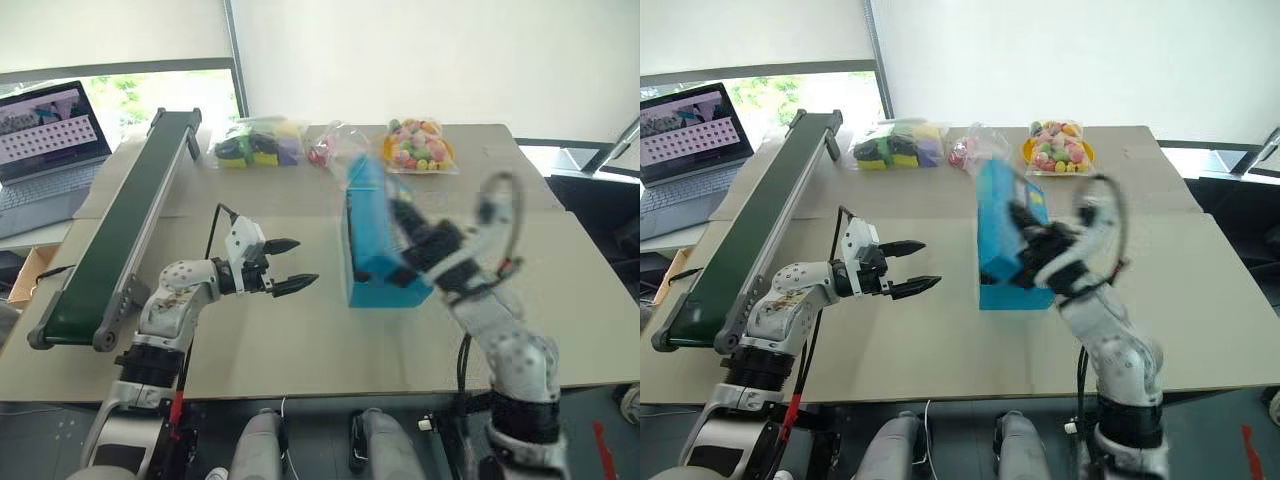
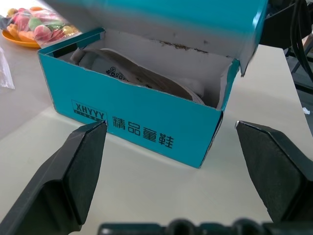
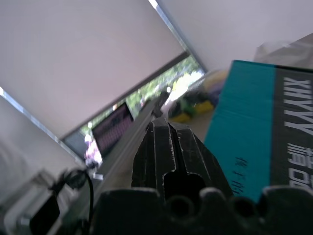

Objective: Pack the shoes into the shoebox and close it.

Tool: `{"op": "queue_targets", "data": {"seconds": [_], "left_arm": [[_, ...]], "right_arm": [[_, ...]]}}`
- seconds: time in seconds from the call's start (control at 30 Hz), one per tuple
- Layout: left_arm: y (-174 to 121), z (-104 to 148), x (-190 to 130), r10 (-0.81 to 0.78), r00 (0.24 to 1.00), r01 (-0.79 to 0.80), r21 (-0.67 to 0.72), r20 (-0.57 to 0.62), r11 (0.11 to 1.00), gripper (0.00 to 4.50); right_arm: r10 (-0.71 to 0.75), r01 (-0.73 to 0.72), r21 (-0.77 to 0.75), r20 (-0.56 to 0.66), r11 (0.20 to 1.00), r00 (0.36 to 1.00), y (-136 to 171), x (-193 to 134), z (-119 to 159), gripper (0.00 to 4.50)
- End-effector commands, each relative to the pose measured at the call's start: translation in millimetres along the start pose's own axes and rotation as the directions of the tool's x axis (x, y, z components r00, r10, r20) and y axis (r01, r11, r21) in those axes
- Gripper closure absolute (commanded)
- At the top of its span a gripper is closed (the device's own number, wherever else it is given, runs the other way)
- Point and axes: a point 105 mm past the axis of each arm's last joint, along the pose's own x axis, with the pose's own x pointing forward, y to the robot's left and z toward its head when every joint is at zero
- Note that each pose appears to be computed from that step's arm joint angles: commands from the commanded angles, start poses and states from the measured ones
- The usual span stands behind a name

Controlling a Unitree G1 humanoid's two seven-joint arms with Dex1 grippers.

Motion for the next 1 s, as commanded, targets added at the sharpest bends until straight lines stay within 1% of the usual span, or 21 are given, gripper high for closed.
{"op": "queue_targets", "data": {"seconds": [0.03,0.1,0.17,0.27,0.33,0.47,0.63,0.7,0.87,0.9,1.0], "left_arm": [[-1,11,-1,0.007,1.000,-0.008,0.039,0.023,0.999,0.00],[0,11,-2,0.017,1.000,-0.018,0.038,0.024,0.999,0.00],[0,10,-3,0.028,0.999,-0.029,0.037,0.024,0.999,0.00],[-1,10,-4,0.040,0.999,-0.041,0.033,0.029,0.999,0.00],[-2,9,-6,0.054,0.998,-0.055,0.031,0.030,0.998,0.00],[-3,8,-10,0.080,0.996,-0.081,0.028,0.029,0.996,0.00],[-5,6,-16,0.110,0.994,-0.110,0.023,0.024,0.994,0.00],[-6,5,-18,0.120,0.992,-0.121,0.021,0.023,0.992,0.00],[-4,2,-20,0.164,0.986,-0.164,0.021,0.009,0.986,0.00],[-2,1,-21,0.180,0.984,-0.180,0.025,0.005,0.983,0.00],[11,-4,-24,0.277,0.960,-0.278,0.001,-0.031,0.961,0.00]], "right_arm": [[-0.094,0.081,-0.119,-0.104,0.990,0.990,-27,16,-11,4.49],[-0.147,0.126,-0.161,-0.130,0.979,0.980,-45,28,-12,4.49],[-0.164,0.132,-0.196,-0.159,0.972,0.973,-55,41,-15,4.49],[-0.202,0.164,-0.210,-0.177,0.964,0.963,-69,59,-17,4.49],[-0.233,0.198,-0.192,-0.183,0.961,0.955,-79,68,-17,4.49],[-0.224,0.161,-0.245,-0.255,0.956,0.941,-80,75,-32,4.49],[-0.218,0.145,-0.230,-0.336,0.962,0.916,-80,72,-54,4.49],[-0.219,0.142,-0.233,-0.350,0.962,0.911,-81,69,-58,4.49],[-0.237,0.166,-0.227,-0.338,0.960,0.911,-86,67,-54,4.49],[-0.235,0.169,-0.218,-0.324,0.961,0.916,-86,68,-51,4.49],[-0.225,0.174,-0.212,-0.246,0.962,0.943,-83,68,-24,4.49]]}}
